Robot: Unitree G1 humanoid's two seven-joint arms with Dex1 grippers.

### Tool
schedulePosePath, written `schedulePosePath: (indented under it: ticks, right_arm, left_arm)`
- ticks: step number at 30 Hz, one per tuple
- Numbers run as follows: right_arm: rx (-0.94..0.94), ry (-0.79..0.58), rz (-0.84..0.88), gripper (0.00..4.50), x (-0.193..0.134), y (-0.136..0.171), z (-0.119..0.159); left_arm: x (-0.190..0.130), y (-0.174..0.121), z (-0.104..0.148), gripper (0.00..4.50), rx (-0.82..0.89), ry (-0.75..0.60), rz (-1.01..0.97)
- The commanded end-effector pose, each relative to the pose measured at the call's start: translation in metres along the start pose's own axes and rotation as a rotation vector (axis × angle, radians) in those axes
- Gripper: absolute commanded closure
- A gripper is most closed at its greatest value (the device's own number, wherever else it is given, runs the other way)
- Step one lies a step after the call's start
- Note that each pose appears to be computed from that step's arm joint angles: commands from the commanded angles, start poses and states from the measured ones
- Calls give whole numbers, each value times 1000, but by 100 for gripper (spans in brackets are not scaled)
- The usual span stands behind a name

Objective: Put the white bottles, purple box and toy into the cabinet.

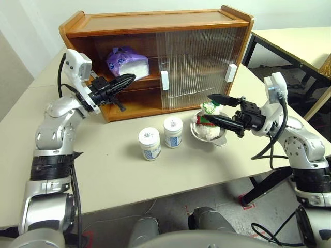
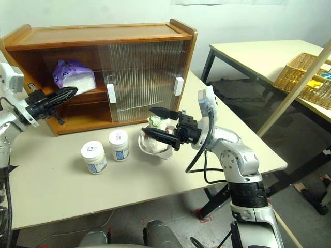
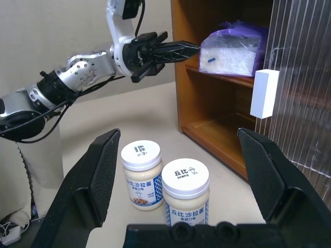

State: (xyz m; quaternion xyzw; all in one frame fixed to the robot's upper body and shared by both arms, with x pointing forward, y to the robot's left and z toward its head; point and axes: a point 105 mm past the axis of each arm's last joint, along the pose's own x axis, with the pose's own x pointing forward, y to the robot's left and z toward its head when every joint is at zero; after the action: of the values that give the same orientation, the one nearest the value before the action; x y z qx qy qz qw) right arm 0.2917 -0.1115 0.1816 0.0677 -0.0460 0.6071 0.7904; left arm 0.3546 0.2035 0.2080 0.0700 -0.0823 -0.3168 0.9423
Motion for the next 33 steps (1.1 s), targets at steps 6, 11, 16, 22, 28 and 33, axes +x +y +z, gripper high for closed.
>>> schedulePosePath:
  ticks: [6, 11, 16, 22, 28, 33]
  right_arm:
    - [0, 17, 6, 0, 0, 1, 0]
    - [2, 15, 7, 0, 0, 1, -1]
    - [1, 13, 7, 0, 0, 1, -1]
    - [1, 12, 4, 0, 0, 1, -1]
    - [2, 8, 4, 0, 2, 2, -2]
    - [1, 6, 0, 0, 1, 2, -2]
  left_arm:
    - [-2, 11, -18, 448, -58, 3, 273]
    - [0, 14, -30, 448, -76, 12, 377]
    - [2, 25, -34, 448, -90, 5, 456]
    - [9, 26, -33, 448, -87, -6, 449]
    - [12, 35, -31, 448, -72, -29, 510]
    - [10, 41, -34, 448, -57, -21, 558]
